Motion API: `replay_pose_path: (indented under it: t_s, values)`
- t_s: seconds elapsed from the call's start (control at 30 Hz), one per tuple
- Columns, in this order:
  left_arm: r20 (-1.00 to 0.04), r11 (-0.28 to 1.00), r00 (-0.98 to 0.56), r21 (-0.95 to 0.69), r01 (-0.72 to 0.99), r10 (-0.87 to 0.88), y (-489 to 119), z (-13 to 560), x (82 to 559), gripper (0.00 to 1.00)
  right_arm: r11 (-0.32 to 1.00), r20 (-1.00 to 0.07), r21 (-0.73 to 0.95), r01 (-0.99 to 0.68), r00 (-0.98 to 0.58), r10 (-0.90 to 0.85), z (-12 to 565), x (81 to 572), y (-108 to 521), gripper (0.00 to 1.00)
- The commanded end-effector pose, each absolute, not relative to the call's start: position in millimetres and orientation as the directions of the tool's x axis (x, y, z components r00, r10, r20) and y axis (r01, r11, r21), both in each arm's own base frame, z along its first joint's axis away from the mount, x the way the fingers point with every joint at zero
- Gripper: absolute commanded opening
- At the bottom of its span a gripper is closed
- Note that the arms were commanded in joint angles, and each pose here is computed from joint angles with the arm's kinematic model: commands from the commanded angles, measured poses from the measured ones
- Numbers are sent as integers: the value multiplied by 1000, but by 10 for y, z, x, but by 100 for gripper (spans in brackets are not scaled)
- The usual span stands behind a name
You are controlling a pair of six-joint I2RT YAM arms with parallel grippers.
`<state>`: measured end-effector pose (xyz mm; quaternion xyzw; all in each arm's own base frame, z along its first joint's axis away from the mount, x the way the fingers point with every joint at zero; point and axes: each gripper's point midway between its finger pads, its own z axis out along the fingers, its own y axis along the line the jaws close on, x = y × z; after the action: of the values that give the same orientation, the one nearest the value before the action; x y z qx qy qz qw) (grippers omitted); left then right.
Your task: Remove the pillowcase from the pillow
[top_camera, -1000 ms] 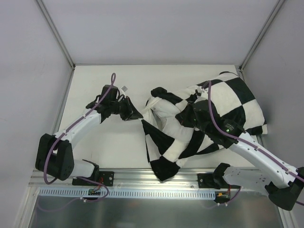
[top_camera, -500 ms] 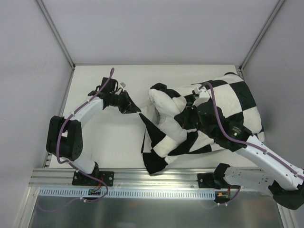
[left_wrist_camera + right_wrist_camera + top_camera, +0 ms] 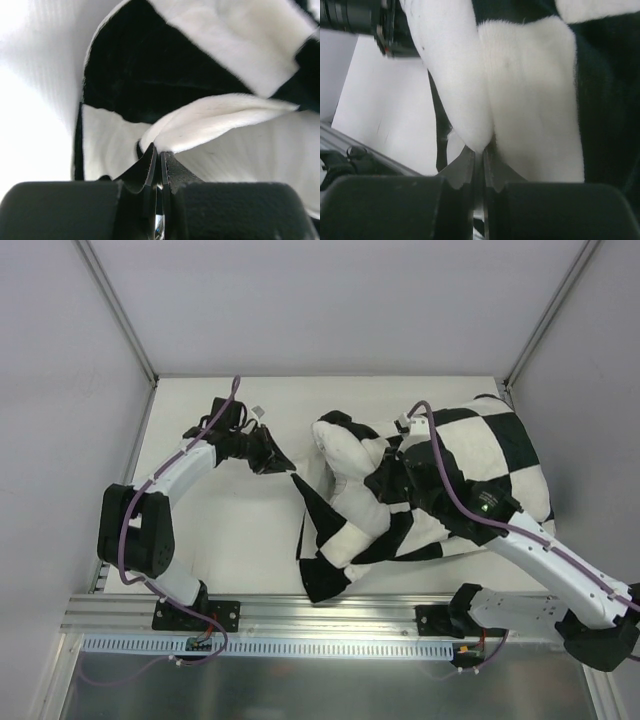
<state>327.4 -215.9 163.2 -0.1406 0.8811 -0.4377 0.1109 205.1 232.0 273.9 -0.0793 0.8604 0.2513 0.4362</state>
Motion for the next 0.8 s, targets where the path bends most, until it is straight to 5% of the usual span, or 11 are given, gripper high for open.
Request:
replay_pose_path:
  t_s: [0.0, 0.07, 0.17, 0.2, 0.37, 0.77]
  values:
    - [-188, 631, -914, -771, -90, -359, -1951, 1499, 3399, 0, 856, -818, 411, -313, -542, 195, 3254, 2251, 2191, 1]
    - [-220, 628, -919, -777, -37, -326, -1998, 1608, 3292, 24, 865, -809, 428, -262, -538, 237, 3320, 2444, 2119, 1]
    - [-312, 653, -904, -756, 49, -292, -2018, 1841, 3172, 86, 871, -800, 432, -235, -546, 250, 3363, 2644, 2163, 1]
    - [-324, 664, -906, -744, 66, -273, -2022, 1873, 3100, 90, 870, -798, 432, -237, -550, 246, 3369, 2674, 2196, 1]
    - [-427, 672, -878, -718, 183, -217, -2159, 2168, 2698, 93, 864, -789, 451, -223, -552, 269, 3412, 2817, 2324, 1]
    - [-425, 626, -901, -727, 283, -87, -2807, 2198, 1768, 91, 865, -778, 465, -187, -552, 299, 3461, 3093, 2498, 1]
